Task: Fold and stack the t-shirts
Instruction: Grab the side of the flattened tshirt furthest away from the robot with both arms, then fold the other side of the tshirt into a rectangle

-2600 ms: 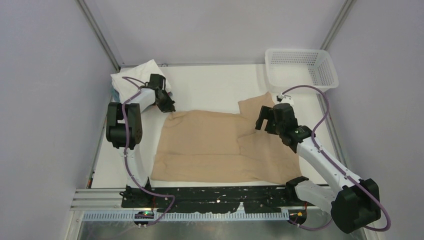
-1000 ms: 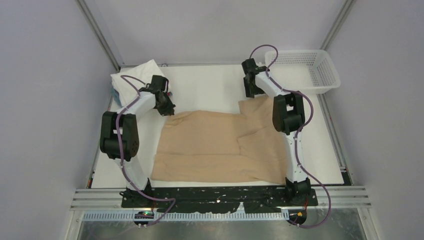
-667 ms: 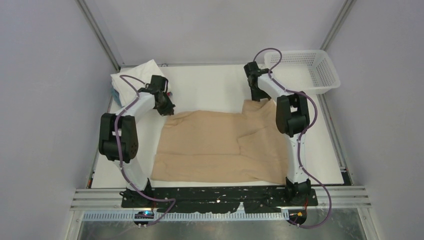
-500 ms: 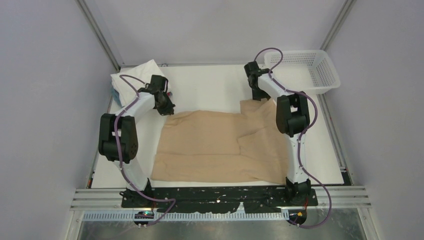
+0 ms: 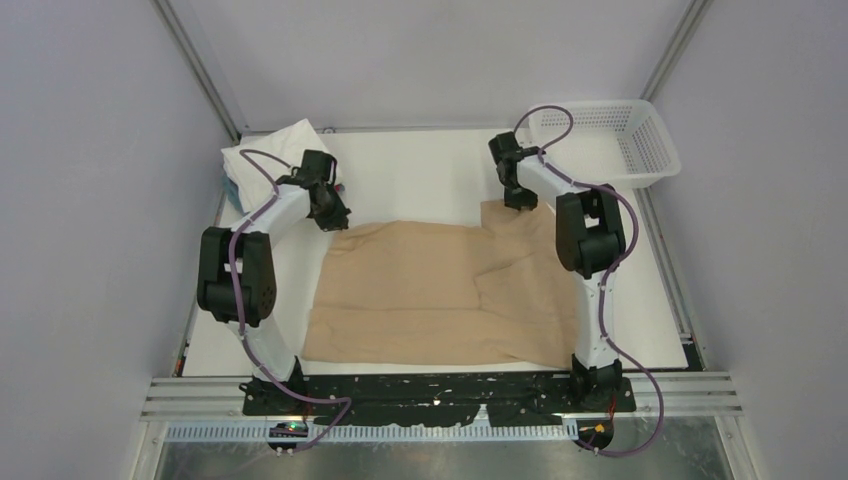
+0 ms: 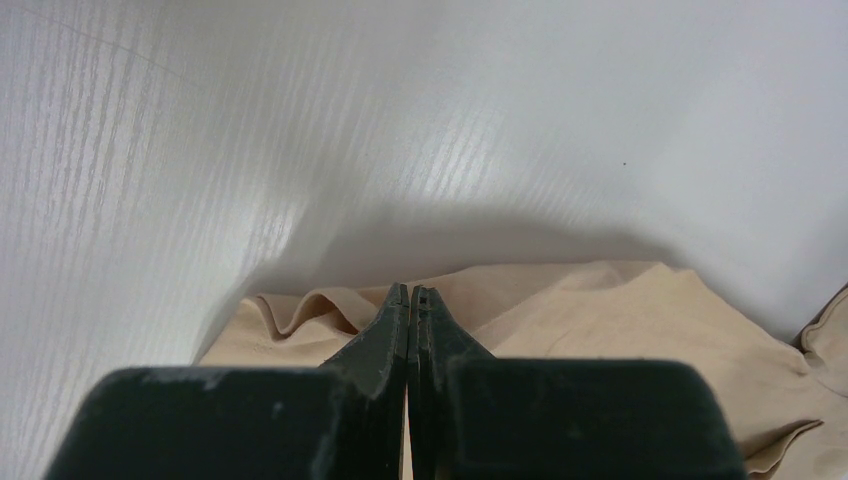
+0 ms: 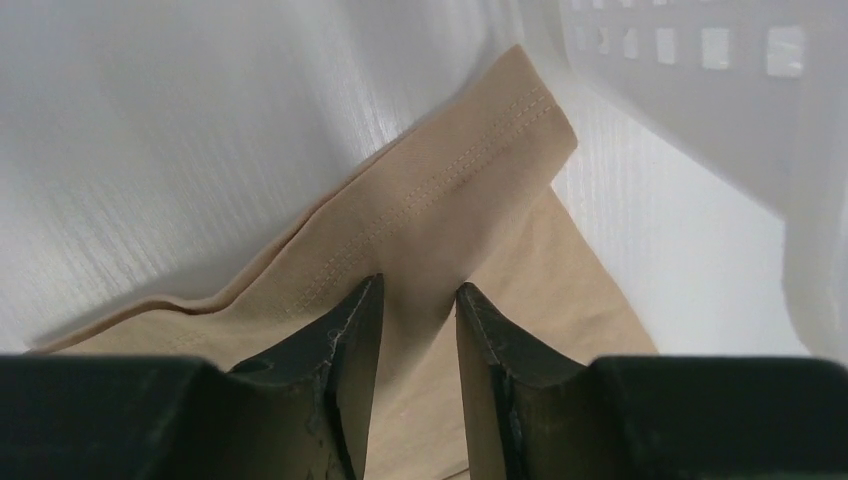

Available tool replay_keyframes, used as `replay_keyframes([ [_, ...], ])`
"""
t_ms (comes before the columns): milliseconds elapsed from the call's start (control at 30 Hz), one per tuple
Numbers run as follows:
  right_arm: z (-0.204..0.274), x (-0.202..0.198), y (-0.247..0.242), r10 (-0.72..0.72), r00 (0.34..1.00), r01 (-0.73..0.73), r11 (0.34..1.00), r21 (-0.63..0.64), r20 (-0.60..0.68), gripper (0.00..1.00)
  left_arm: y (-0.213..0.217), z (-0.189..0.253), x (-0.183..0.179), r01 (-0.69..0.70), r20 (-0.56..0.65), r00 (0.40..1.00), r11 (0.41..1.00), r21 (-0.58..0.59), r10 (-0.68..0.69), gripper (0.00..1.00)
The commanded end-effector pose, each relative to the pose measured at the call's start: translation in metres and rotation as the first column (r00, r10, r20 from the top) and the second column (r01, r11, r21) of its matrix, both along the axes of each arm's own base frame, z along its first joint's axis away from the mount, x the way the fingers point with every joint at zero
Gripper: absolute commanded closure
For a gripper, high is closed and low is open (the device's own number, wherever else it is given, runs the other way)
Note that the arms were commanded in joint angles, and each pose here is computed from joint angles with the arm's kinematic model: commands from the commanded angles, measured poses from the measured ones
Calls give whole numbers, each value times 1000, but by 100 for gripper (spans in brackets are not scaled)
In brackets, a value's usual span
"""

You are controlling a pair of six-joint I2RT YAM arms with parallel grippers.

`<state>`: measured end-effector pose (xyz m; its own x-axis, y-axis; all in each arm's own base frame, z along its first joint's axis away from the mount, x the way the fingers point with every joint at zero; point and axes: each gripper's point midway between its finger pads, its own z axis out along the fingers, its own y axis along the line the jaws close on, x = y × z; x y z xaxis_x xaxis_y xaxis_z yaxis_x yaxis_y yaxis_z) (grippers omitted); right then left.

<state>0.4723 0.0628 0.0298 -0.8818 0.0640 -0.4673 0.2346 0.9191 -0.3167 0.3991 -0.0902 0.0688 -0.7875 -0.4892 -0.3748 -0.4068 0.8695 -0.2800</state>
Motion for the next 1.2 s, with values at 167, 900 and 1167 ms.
replay_keyframes([
  [167, 24, 12, 4, -38, 991, 24, 994, 109, 131, 76, -1, 27, 4, 16, 80, 997, 1000, 7, -16, 100],
  [900, 102, -70, 2, 9, 937, -49, 993, 107, 349, 94, -2, 40, -79, 80, 155, 985, 996, -27, -75, 100],
  [1167, 125, -105, 0, 28, 918, -68, 994, 89, 395, 94, 17, 48, -110, 25, 186, 982, 1000, 19, -28, 100],
])
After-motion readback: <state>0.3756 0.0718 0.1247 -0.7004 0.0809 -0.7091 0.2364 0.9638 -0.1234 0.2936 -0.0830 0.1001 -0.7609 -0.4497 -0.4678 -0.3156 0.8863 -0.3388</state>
